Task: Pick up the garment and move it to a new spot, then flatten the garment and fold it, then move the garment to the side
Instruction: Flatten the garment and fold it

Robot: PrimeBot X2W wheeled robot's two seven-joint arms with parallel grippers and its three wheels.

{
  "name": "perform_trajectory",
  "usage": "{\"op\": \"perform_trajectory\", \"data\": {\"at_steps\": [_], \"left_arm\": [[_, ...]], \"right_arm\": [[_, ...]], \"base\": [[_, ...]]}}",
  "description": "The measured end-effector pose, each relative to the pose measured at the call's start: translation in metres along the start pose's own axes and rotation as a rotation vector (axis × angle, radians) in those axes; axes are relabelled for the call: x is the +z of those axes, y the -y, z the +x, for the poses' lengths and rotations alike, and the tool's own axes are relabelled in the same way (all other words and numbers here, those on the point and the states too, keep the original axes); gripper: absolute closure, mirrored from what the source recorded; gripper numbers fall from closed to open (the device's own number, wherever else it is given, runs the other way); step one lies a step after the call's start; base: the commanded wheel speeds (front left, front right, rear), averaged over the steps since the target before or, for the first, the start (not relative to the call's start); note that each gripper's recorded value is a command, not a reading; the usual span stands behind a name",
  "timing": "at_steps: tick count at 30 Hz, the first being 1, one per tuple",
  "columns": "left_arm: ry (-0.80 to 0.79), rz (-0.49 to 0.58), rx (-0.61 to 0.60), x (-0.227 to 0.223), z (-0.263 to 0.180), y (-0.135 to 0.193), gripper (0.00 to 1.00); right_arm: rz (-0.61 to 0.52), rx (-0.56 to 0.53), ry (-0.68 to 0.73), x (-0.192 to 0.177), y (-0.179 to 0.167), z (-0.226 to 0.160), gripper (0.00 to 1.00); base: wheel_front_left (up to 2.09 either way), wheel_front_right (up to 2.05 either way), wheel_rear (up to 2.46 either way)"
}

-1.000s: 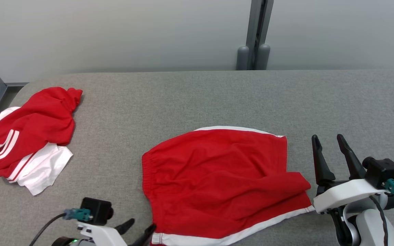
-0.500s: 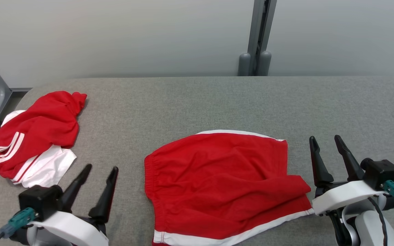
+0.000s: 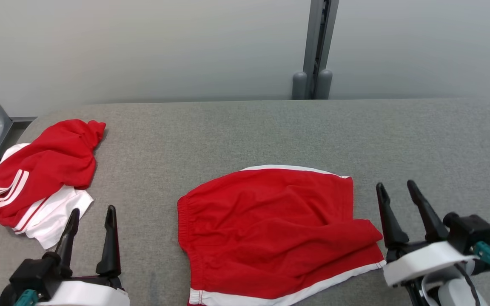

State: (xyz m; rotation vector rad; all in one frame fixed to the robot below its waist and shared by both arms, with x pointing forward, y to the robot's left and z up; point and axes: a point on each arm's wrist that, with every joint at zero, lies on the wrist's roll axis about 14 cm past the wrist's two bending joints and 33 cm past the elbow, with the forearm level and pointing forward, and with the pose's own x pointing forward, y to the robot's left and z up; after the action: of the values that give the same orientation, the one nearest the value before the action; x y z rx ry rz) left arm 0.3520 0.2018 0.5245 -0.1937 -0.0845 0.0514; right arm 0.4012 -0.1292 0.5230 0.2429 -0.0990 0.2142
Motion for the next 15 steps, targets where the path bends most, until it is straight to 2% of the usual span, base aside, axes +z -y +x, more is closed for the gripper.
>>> {"op": "perform_trajectory", "data": {"at_steps": [7,15], "left_arm": [[-0.070,-0.030,-0.011,-0.030,-0.008,0.010,0.00],[-0.038,-0.028,-0.023,-0.024,-0.003,0.016,0.00]], "right_arm": [[0.026,0.000,0.010,0.001,-0.002,-0.011,0.00],[0.021,0.001,0.022,0.004,-0.003,-0.011,0.00]], "base": [[0.00,0.00,0.00],[0.00,0.00,0.00]]}}
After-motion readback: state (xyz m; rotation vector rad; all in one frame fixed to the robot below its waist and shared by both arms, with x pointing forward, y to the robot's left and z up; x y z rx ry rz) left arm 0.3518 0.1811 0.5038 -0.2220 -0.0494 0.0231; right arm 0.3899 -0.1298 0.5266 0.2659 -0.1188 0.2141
